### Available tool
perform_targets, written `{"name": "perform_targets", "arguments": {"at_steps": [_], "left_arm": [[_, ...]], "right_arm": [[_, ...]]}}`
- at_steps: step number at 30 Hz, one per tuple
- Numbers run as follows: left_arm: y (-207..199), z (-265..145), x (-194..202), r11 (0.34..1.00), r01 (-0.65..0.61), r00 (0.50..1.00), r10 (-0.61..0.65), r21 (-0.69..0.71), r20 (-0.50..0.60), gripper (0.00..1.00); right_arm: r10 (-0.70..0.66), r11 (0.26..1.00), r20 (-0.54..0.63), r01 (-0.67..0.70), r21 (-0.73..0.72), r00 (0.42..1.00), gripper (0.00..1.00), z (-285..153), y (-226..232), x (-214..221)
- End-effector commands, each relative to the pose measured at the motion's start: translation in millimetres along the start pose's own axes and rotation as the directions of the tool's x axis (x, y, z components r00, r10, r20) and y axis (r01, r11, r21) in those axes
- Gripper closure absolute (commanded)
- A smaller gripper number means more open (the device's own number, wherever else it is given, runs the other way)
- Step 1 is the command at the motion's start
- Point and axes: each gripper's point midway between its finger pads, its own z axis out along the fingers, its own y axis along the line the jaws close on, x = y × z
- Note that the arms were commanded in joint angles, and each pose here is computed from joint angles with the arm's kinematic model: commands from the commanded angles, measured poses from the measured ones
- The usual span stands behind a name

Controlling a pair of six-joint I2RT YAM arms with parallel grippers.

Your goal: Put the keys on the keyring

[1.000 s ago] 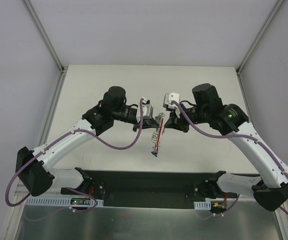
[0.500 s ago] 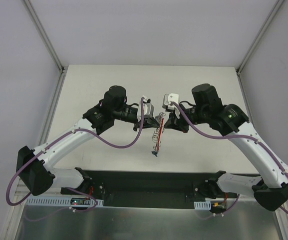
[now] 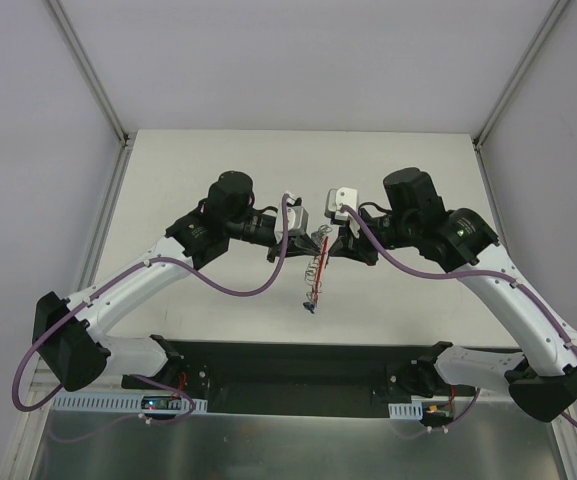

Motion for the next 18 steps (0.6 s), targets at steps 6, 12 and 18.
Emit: {"name": "perform_targets", "arguments": {"at_steps": [6, 12, 18], "left_arm": [[-1.5, 1.1, -35.5, 0.996, -0.09, 0.993, 0.088, 0.028, 0.08, 1.0], [-2.4, 1.0, -36.4, 0.995, -0.093, 0.992, 0.09, 0.033, 0.083, 1.0], [-3.6, 0.9, -36.9, 0.995, -0.089, 0.993, 0.085, 0.042, 0.087, 1.0]], "right_arm": [[-0.063, 0.998, 0.044, 0.062, 0.023, 0.997, 0.99, -8.9, -1.5, -19.5], [-0.066, 0.998, 0.037, 0.065, 0.024, 0.997, 0.99, -7.2, -1.6, -18.7], [-0.077, 0.997, 0.043, 0.076, 0.018, 0.996, 0.99, -6.2, 0.1, -21.9]]}}
